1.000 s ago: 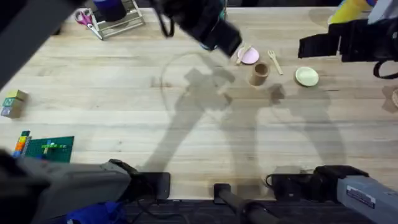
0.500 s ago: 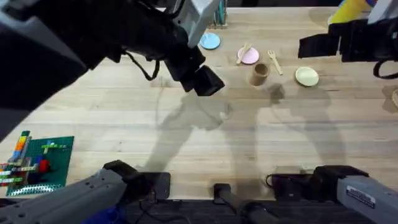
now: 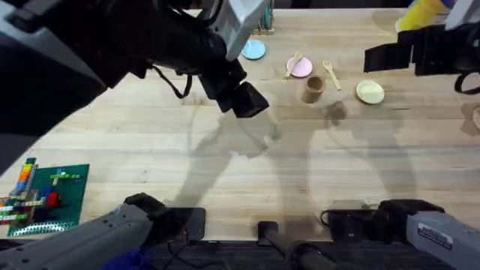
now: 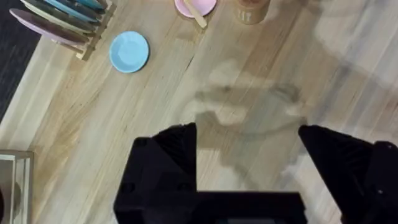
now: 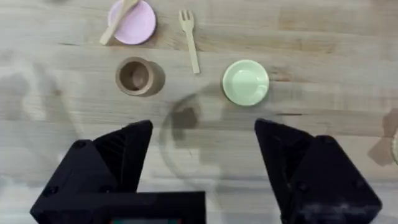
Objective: Pick up a utensil and set it on the pink plate, then put the other utensil in the container.
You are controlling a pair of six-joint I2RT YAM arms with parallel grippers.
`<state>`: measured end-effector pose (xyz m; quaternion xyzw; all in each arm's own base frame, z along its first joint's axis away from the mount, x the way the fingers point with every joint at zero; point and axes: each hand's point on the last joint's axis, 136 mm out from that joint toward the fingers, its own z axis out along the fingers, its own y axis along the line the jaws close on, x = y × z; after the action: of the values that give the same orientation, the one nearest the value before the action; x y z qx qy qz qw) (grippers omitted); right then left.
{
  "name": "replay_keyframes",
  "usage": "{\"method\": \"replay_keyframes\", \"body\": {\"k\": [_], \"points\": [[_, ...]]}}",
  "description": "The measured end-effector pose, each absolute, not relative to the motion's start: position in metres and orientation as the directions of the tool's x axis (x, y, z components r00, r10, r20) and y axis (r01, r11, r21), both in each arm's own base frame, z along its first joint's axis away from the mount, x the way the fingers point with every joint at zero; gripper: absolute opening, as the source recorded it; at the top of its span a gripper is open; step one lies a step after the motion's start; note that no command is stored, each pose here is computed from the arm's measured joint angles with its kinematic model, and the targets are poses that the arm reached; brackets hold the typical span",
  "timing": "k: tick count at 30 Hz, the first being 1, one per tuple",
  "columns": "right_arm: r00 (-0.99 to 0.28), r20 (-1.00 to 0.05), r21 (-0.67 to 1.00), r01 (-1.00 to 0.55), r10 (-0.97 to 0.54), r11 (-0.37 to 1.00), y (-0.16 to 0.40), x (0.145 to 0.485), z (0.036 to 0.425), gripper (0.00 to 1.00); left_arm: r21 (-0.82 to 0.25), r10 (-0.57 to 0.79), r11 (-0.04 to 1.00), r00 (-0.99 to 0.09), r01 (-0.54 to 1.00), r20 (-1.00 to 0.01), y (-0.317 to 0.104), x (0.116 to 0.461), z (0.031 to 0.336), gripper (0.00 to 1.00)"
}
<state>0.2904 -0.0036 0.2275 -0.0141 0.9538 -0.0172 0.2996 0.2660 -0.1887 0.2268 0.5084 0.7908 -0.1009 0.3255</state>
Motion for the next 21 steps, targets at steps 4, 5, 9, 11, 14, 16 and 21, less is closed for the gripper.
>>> {"method": "replay_keyframes", "body": {"k": [4,5,9,11,14,16,21], "points": [[-0.866,-0.496,-0.057,-0.032,-0.056,0.998,-0.005,0.296,0.222,0.997,0.172,0.739,0.463,-0.271,0.870,-0.617,-0.189,0.266,0.227,0.996],[-0.880,-0.470,-0.060,-0.040,-0.063,0.997,-0.005,0.299,0.220,0.997,0.171,0.739,0.463,-0.271,0.870,-0.617,-0.189,0.266,0.227,0.996],[-0.911,-0.405,-0.069,-0.058,-0.081,0.996,-0.006,0.323,0.214,0.997,0.171,0.739,0.463,-0.271,0.870,-0.617,-0.189,0.266,0.227,0.996],[-0.917,-0.391,-0.071,-0.061,-0.085,0.996,-0.006,0.339,0.210,0.998,0.171,0.739,0.462,-0.271,0.870,-0.617,-0.189,0.266,0.227,0.996],[-0.932,-0.352,-0.070,-0.066,-0.087,0.995,-0.006,0.355,0.197,0.998,0.171,0.738,0.463,-0.271,0.870,-0.617,-0.189,0.266,0.227,0.996],[-0.945,-0.314,-0.068,-0.071,-0.089,0.995,-0.006,0.359,0.183,0.998,0.171,0.739,0.463,-0.271,0.870,-0.617,-0.189,0.266,0.227,0.996],[-0.964,-0.252,-0.062,-0.076,-0.089,0.995,-0.006,0.376,0.147,0.998,0.171,0.739,0.463,-0.271,0.870,-0.617,-0.189,0.266,0.227,0.996]]}}
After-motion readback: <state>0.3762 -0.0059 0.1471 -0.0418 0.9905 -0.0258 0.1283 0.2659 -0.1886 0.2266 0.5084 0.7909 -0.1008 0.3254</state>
